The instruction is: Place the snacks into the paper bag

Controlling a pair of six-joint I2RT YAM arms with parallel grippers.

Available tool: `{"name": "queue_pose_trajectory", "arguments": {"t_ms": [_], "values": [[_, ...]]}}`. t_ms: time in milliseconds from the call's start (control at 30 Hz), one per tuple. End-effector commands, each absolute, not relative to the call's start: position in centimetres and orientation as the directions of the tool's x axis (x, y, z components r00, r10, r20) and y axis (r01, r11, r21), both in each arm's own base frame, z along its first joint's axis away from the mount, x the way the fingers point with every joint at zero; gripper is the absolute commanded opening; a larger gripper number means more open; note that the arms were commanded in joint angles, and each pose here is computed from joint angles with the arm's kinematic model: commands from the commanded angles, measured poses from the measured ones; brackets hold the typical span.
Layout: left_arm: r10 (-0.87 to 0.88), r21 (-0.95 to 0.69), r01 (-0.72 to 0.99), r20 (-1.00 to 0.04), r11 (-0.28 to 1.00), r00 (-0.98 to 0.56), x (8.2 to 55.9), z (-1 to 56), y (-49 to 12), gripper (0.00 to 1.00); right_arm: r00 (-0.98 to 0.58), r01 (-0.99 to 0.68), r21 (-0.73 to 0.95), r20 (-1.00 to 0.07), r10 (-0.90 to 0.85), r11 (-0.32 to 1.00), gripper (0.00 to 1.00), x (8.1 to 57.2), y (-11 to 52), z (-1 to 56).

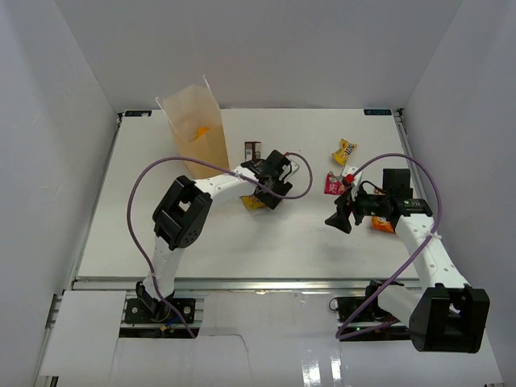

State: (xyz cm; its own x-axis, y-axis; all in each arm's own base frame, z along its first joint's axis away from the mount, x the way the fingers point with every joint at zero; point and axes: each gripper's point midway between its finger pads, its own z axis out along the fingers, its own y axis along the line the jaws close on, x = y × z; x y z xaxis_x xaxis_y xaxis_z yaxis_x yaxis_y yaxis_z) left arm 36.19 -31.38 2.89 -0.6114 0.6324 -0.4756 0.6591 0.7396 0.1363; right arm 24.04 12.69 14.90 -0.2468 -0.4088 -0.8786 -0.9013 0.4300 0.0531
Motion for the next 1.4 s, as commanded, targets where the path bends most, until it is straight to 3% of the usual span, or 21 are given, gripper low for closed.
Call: {"name": "queue_pose_trajectory", "arguments": {"t_ms": [0,33,67,200,267,367,567,700,867,1000,1267,1367], "values": [[0.657,0.148,0.675,-0.447,0.723,-0.607,36.2,2.8,-31.0,0.68,-0.228,-0.913,0.055,-0.889,-0.396,0.403,0.81,23.8,13.1,14.9],[0.651,0.139,0.671,-0.448,0.728,-0.613,36.0,2.9,-31.0,0.66,-0.228,-0.913,0.055,-0.889,-0.396,0.403,0.81,23.8,13.1,14.9],[0.643,0.135,0.664,-0.450,0.735,-0.620,35.9,2.9,-30.9,0.56,-0.234,-0.907,0.054,-0.889,-0.394,0.417,0.81,24.0,12.7,14.9],[0.617,0.126,0.645,-0.473,0.754,-0.629,35.3,4.1,-30.4,0.31,-0.244,-0.900,0.059,-0.888,-0.389,0.431,0.81,24.2,12.3,14.8],[0.562,0.089,0.609,-0.508,0.788,-0.652,34.8,5.6,-30.4,0.24,-0.244,-0.900,0.060,-0.889,-0.386,0.431,0.81,24.3,12.3,14.9],[0.503,0.014,0.599,-0.558,0.801,-0.660,33.9,7.9,-31.1,0.23,-0.250,-0.899,0.066,-0.889,-0.384,0.433,0.81,24.3,12.3,14.8],[0.262,-0.161,0.576,-0.771,0.802,-0.581,32.8,20.1,-32.0,0.21,-0.255,-0.896,0.066,-0.886,-0.386,0.439,0.81,24.4,12.2,14.7],[0.027,-0.273,0.542,-0.877,0.795,-0.481,33.6,30.5,-29.0,0.19,-0.261,-0.894,0.069,-0.883,-0.389,0.443,0.81,24.5,12.1,14.5],[-0.217,-0.370,0.493,-0.915,0.788,-0.340,37.4,41.1,-23.3,0.19,-0.273,-0.892,0.080,-0.880,-0.388,0.446,0.81,24.8,12.0,14.3],[-0.275,-0.344,0.337,-0.932,0.876,-0.236,41.4,44.0,-18.0,0.20,-0.275,-0.892,0.084,-0.880,-0.387,0.445,0.81,24.9,12.0,14.2],[-0.303,-0.337,0.106,-0.919,0.935,-0.253,47.5,40.4,-12.2,0.17,-0.279,-0.885,0.068,-0.869,-0.407,0.461,0.81,25.4,11.6,14.0],[-0.312,-0.338,0.056,-0.912,0.940,-0.265,48.4,39.4,-11.2,0.30,-0.311,-0.865,0.079,-0.859,-0.406,0.496,0.79,26.1,11.2,14.0]]}}
